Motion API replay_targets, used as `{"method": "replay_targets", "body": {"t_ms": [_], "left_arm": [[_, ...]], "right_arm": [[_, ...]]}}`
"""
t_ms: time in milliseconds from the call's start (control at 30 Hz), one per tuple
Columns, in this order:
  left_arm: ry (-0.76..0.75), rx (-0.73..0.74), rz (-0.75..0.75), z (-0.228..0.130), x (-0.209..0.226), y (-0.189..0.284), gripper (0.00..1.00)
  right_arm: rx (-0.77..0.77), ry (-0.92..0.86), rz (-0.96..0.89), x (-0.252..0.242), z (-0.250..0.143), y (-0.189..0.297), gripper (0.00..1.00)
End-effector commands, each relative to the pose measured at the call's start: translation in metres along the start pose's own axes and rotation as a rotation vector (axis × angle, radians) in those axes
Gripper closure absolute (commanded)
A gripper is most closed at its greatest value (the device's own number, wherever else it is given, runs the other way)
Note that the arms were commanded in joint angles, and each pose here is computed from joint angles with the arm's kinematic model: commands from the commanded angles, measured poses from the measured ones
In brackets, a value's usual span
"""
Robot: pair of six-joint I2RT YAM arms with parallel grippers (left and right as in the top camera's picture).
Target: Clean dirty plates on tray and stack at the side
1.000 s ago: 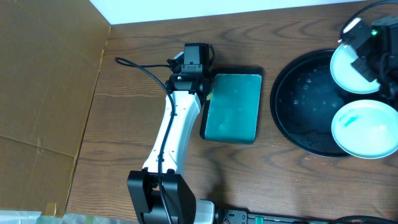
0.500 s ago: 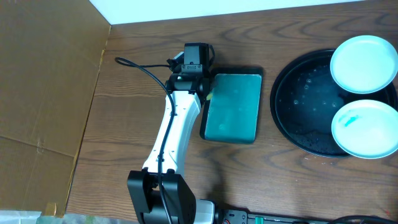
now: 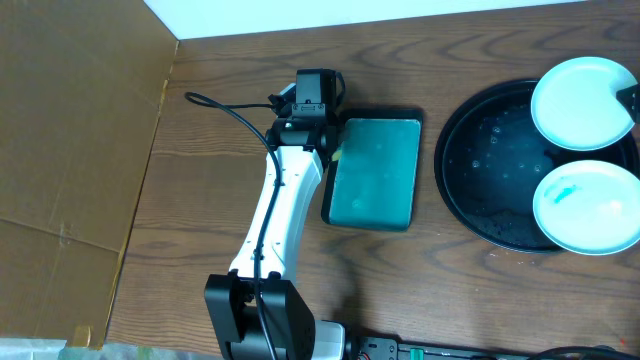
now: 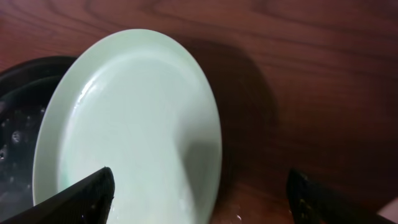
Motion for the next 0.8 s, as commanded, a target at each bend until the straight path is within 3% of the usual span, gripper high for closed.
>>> {"method": "replay_targets", "body": {"t_ms": [0,467,633,700,767], "left_arm": [[0.004,0.002,0.014,-0.002,0.003,-0.003,0.93],[0.004,0.002,0.014,-0.002,0.003,-0.003,0.93],[0.004,0.002,0.014,-0.002,0.003,-0.003,0.93],[0.004,0.003,0.014,-0.002,0.003,-0.003,0.92],[0.004,0.003,0.014,-0.002,0.003,-0.003,0.93]], "right_arm": [[0.004,-0.015,0.069,0.003,-0.006,-0.01,0.14],[0.025,-0.044,0.089,-0.005,-0.022,-0.029,0.28],[0.016,-0.036,0.087,-0.005,-0.02,-0.029,0.55],[0.011,-0.033,0.085,-0.005,-0.019,-0.029,0.77],[0.007,-0.032,0.084,-0.006,-0.018,-0.029,0.9]]}}
Point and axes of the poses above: each gripper's point midway between its finger pads, its own y axis back along the fingers, its own x axis along the line the jaws close on, z = x × y, the point moved 6 cm from there along y, back along the fingers, and after that the axes turned 2 degrees about -y, right-handed, at the moved point
